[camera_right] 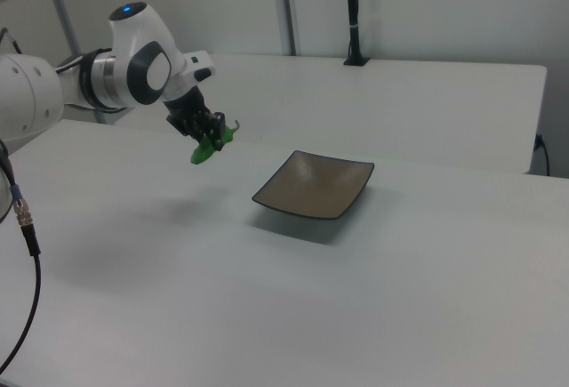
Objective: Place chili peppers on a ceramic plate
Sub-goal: 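Lift the chili pepper and carry it over the brown plate, then lower the chili pepper onto the plate and open the gripper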
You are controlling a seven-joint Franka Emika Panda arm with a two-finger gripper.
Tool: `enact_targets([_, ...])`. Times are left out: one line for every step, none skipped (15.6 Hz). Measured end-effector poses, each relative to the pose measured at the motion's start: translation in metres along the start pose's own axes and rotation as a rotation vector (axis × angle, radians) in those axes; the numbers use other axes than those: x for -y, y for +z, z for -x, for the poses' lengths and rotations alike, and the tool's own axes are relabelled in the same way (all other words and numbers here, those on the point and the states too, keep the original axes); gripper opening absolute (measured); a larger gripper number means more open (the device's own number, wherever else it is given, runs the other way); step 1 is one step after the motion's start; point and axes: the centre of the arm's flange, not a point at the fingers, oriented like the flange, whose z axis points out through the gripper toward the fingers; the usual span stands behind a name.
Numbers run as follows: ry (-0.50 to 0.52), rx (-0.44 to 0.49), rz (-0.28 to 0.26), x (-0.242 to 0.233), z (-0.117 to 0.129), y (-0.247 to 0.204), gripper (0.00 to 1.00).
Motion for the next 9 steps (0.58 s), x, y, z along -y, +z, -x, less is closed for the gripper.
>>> enact_targets([0.002, 0.004, 0.008, -0.007, 0.0, 0.0, 0.39])
enact_targets([0.01, 0.011, 0.025, -0.023, 0.0, 0.0, 0.39])
enact_targets([0.011, 0.011, 0.037, -0.035, -0.001, 0.0, 0.39])
enact_targets([0.009, 0.009, 0.052, -0.049, -0.002, -0.001, 0.39])
enact_targets([0.008, 0.008, 0.066, -0.064, -0.002, -0.003, 0.39])
enact_targets([0.008, 0.007, 0.078, -0.078, -0.002, -0.004, 0.39])
enact_targets([0.009, 0.006, 0.089, -0.092, -0.002, -0.006, 0.39])
enact_targets([0.009, 0.007, 0.097, -0.103, -0.002, -0.006, 0.39])
enact_targets([0.009, 0.007, 0.102, -0.111, -0.002, -0.007, 0.39])
